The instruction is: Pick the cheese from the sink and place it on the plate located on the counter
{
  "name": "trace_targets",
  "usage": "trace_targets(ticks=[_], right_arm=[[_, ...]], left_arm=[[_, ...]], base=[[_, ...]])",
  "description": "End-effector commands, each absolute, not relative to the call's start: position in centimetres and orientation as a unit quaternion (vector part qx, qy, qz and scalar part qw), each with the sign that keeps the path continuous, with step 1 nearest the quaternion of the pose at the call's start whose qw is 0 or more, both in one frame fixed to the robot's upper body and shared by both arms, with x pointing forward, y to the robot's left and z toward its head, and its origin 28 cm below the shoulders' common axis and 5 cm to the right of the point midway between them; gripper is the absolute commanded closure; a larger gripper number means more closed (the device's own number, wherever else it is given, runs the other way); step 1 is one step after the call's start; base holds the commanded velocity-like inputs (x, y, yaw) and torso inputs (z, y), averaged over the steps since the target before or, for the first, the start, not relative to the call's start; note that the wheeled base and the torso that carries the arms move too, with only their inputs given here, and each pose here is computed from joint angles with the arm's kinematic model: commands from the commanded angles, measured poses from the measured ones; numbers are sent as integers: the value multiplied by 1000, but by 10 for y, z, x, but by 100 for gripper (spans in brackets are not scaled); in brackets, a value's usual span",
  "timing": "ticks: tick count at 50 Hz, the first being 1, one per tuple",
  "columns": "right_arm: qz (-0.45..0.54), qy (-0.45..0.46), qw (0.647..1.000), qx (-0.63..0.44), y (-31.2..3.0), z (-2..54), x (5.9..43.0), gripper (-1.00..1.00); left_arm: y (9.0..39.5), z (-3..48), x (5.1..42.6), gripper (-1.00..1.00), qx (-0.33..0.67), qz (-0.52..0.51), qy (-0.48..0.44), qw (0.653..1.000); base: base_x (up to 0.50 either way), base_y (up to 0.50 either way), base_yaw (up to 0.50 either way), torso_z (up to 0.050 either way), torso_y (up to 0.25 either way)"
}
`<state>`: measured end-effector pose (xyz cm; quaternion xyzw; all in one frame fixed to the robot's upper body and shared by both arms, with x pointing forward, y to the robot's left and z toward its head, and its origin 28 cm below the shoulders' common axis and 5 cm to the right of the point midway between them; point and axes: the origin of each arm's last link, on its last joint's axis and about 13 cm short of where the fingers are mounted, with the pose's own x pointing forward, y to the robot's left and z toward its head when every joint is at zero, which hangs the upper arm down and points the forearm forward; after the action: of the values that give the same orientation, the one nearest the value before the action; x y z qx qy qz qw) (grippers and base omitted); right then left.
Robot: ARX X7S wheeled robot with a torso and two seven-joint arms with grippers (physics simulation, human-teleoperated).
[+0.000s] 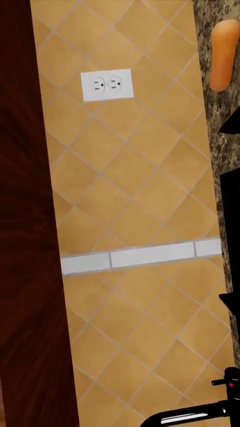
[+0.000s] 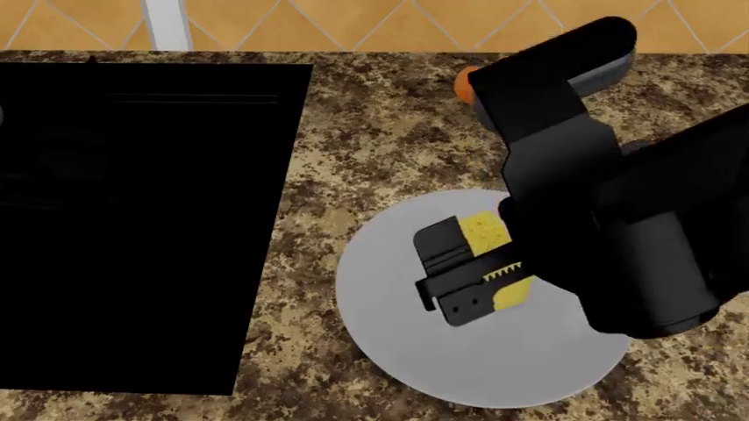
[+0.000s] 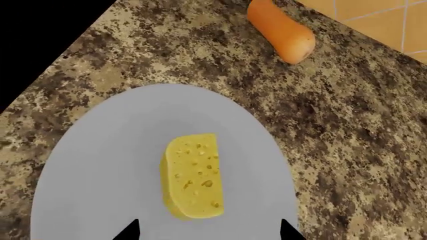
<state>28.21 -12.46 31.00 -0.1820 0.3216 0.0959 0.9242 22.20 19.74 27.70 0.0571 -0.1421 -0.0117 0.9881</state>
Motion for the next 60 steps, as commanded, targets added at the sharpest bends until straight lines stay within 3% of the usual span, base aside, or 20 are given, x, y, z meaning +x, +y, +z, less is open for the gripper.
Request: trace_targets(ticks=[1,21,42,60], right_arm=[[83,278,934,-209,-120,319,268,-100],[52,204,958,-196,-125,324,230,-100],[-6,124,974,-188,-133,338,165,-100],[-41,92,977,-189,-138,344,138,-100]], left_arm=[[198,279,222,-100,46,-16,-141,989],[199,277,228,-100,40,-17,-140,989],[203,275,227,-100,34,-10,-151,988],[203,274,229,-100,32,-11,-153,988]], base=[[0,0,0,0,0],[0,0,0,0,0],[0,0,0,0,0],[0,0,0,0,0]])
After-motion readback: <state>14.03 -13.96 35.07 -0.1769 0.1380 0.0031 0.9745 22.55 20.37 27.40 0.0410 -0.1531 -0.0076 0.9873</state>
